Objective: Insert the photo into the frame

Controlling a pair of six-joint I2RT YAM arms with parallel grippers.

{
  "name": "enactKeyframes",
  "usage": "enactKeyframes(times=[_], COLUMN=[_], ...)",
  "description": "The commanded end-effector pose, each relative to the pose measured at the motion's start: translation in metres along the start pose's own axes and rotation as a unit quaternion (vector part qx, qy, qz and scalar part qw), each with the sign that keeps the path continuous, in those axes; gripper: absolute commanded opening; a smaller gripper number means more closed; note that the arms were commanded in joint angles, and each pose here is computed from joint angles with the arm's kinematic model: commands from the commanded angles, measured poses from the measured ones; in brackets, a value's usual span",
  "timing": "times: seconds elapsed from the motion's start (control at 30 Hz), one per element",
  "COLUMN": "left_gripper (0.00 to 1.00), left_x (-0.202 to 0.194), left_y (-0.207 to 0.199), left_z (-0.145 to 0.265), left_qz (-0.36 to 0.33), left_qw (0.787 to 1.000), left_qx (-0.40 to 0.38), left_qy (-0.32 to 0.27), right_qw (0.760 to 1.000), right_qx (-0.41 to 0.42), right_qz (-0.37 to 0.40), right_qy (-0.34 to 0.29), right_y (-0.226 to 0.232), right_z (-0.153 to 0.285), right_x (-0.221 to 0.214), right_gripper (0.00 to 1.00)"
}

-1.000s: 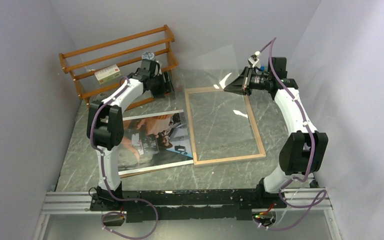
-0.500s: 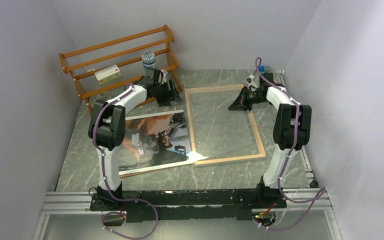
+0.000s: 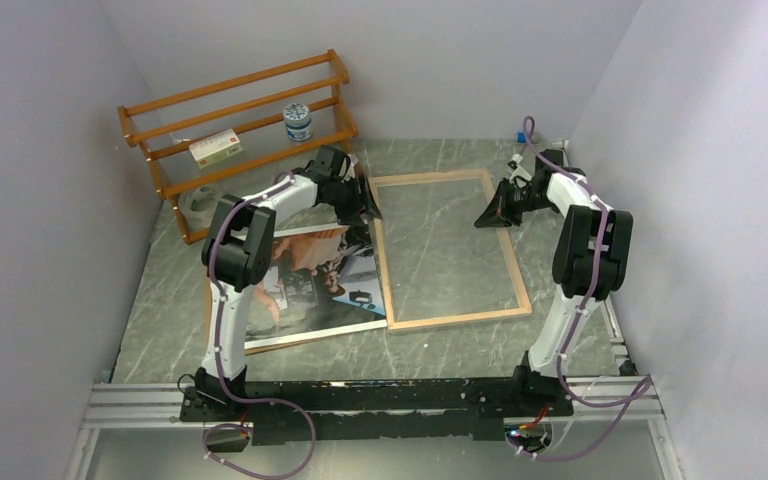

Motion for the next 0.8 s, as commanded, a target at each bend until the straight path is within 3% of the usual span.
enactKeyframes(times=[0.0,0.5,0.77], left_gripper=[0.61,0.54,0.61], left_x=[0.003,-0.004,0.006], left_y=[-0.005,-0.003,-0.004], left_z=[-0.011,-0.018,-0.002], left_qz=[0.012,0.010,-0.007], left_qw=[1.000,0.999,1.000], left_qx=[-0.027,-0.025,0.002], left_qy=[0.011,0.026,-0.009], right_qw=[0.999,0.997,0.995], right_qx=[0.004,0.045,0.024], right_qz=[0.040,0.053,0.081], right_qy=[-0.009,-0.018,-0.058], right_y=[0.008,0.015,0.012], right_z=[0.004,-0.005,-0.014], right_x=[0.012,0.012,0.010], right_gripper=[0.00,0.01,0.10])
Point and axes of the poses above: each gripper's point midway between its finger pads, its own z axis back along the fingers, its own y axis along the line the jaws close on, x = y × z, the point moved 5 cm from there along z, back along the fingers, and after that the axes turned 14 degrees about -z, right-handed, at the moved point
